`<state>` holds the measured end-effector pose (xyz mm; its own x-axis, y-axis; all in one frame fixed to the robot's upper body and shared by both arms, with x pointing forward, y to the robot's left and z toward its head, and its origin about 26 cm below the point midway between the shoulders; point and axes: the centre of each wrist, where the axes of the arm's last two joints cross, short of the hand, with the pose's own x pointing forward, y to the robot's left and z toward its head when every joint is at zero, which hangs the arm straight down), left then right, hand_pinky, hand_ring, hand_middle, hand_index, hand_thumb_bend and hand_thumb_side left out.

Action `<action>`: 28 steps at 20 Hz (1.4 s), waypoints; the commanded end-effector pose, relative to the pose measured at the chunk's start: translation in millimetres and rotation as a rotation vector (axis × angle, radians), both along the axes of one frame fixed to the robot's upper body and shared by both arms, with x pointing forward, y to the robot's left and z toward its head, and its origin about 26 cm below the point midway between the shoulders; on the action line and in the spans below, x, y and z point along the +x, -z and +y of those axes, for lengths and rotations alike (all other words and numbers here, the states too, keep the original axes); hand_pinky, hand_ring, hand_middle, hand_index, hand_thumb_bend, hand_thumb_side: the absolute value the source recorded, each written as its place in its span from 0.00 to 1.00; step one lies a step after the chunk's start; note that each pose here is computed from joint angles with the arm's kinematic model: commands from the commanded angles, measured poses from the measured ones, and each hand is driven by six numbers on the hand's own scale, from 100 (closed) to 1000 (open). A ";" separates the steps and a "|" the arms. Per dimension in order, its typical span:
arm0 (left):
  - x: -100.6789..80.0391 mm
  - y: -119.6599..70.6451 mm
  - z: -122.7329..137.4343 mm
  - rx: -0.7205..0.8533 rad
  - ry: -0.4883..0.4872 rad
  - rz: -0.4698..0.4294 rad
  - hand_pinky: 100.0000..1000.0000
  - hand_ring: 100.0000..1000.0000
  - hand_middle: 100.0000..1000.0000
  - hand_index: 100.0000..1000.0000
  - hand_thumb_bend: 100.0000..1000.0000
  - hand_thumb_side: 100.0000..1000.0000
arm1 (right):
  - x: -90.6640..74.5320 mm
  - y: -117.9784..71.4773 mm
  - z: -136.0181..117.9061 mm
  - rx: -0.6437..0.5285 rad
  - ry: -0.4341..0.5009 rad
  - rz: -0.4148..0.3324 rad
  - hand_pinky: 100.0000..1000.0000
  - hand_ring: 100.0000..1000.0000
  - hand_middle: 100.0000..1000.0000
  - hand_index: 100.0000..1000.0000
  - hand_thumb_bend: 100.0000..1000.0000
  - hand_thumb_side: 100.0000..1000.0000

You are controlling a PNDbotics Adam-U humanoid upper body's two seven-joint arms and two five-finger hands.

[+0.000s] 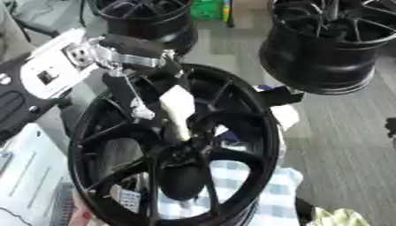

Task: Pull the pin out of the wheel hub.

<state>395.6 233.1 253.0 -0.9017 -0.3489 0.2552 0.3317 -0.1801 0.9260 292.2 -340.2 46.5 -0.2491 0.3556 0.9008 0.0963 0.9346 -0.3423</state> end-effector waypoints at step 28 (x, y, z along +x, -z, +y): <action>-61.0 -10.1 325.6 -0.007 -0.944 0.019 0.69 0.42 0.27 0.37 0.01 0.10 | -0.4 -5.8 -10.3 -0.017 0.031 -0.017 0.78 0.78 0.70 0.93 0.00 0.40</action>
